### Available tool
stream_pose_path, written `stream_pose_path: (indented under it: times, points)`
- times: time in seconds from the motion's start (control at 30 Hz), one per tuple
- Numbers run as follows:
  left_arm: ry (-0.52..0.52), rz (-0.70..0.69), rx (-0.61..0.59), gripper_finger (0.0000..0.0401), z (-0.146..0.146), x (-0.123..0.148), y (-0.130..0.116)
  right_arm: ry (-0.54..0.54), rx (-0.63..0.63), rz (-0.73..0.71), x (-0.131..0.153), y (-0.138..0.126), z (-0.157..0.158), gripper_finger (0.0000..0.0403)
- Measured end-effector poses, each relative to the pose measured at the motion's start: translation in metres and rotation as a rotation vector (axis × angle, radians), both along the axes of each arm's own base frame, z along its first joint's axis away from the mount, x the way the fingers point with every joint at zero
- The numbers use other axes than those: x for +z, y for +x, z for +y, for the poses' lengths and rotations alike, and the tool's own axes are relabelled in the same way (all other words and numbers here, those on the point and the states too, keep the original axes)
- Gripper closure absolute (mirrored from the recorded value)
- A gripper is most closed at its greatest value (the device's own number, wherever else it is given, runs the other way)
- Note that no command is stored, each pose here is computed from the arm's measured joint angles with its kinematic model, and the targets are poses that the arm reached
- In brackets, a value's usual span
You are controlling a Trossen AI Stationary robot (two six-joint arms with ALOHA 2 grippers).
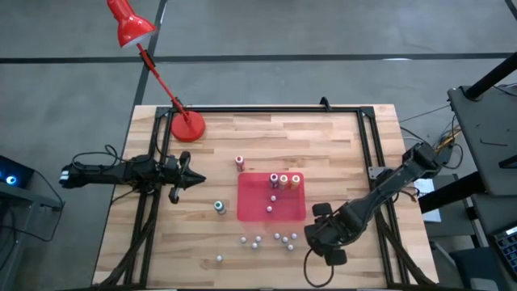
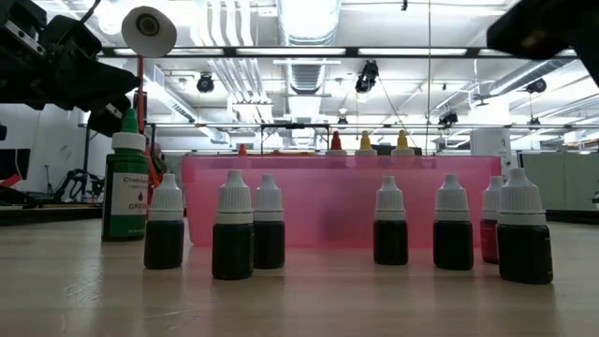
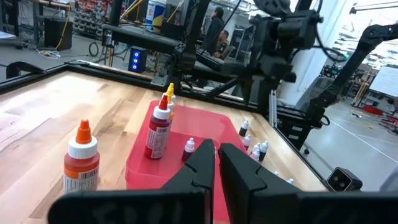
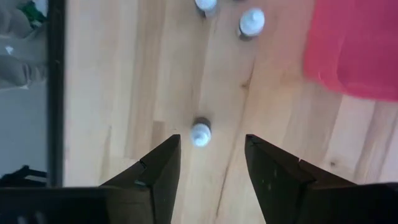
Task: Pick & Place food coloring
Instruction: Put the right small red food coloring bottle into the container
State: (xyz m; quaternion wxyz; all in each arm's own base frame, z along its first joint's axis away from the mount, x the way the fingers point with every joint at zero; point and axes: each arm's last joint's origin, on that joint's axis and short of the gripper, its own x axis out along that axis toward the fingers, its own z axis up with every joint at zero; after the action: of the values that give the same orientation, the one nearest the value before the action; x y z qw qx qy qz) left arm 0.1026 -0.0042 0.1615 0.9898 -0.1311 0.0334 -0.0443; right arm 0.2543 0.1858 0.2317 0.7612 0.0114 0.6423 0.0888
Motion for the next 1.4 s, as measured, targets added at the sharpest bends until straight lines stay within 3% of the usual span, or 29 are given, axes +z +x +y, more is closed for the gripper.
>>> stream_pose_path:
  times: [0.47,1.4]
  points:
    - [0.0,-0.001,0.0,0.0401,0.0,0.0,0.0,0.066,0.085,0.014,-0.038,-0.011,0.003,0.0223]
    - [0.0,0.0,0.0,0.0401,0.0,0.0,0.0,0.053,0.12,-0.018,-0.063,-0.018,-0.003,0.0222]
